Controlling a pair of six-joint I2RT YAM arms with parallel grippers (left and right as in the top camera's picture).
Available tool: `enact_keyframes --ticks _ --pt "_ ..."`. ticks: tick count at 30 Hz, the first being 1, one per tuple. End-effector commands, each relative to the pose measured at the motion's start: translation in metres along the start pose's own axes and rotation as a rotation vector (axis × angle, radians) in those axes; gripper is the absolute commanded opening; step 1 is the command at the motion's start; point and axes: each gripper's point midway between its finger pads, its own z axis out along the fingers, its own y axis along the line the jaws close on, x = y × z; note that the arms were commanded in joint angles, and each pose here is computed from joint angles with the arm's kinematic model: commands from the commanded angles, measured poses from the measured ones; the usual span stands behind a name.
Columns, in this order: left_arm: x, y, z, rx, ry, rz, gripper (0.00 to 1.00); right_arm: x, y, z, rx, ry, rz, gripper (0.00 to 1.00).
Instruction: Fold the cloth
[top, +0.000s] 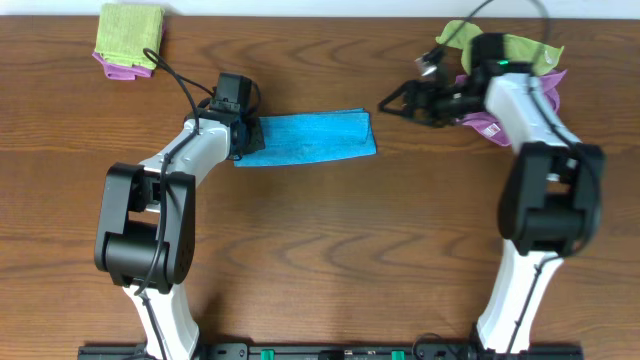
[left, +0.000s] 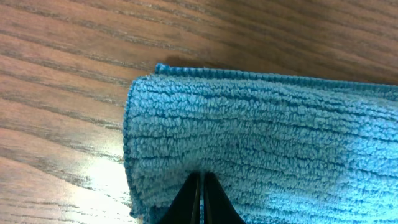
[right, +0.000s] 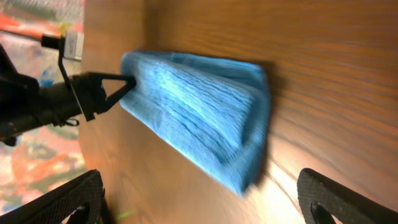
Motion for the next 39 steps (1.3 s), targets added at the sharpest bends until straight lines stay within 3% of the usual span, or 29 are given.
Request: enact_keyframes --ticks 1,6,25,29,35,37,39 --pt "0.002 0.0 0.002 -0.001 0.014 -0.004 0.06 0.005 0.004 0.024 -0.129 0.026 0.062 0.99" --pt "0.006 0.001 0.002 -0.008 0.031 -0.003 0.06 0.004 -0.01 0.039 -0.178 0.027 0.123 0.99" --pt "0.006 -0.001 0.002 0.005 0.031 -0.004 0.06 0.03 -0.023 0.088 -0.025 0.126 0.143 0.96" --pt "0.006 -0.002 0.002 0.012 0.033 -0.004 0.06 0.029 -0.023 0.088 -0.026 0.124 0.158 0.82" --pt "0.001 -0.01 -0.007 0.053 0.023 -0.005 0.06 0.014 -0.011 0.077 -0.029 0.108 0.147 0.17" --pt "-0.012 -0.02 -0.026 0.103 -0.014 -0.006 0.06 0.003 -0.003 0.067 -0.011 0.099 0.144 0.01" --pt "-0.031 -0.027 -0.052 0.134 -0.081 -0.005 0.05 -0.005 -0.001 0.056 0.049 0.094 0.145 0.02"
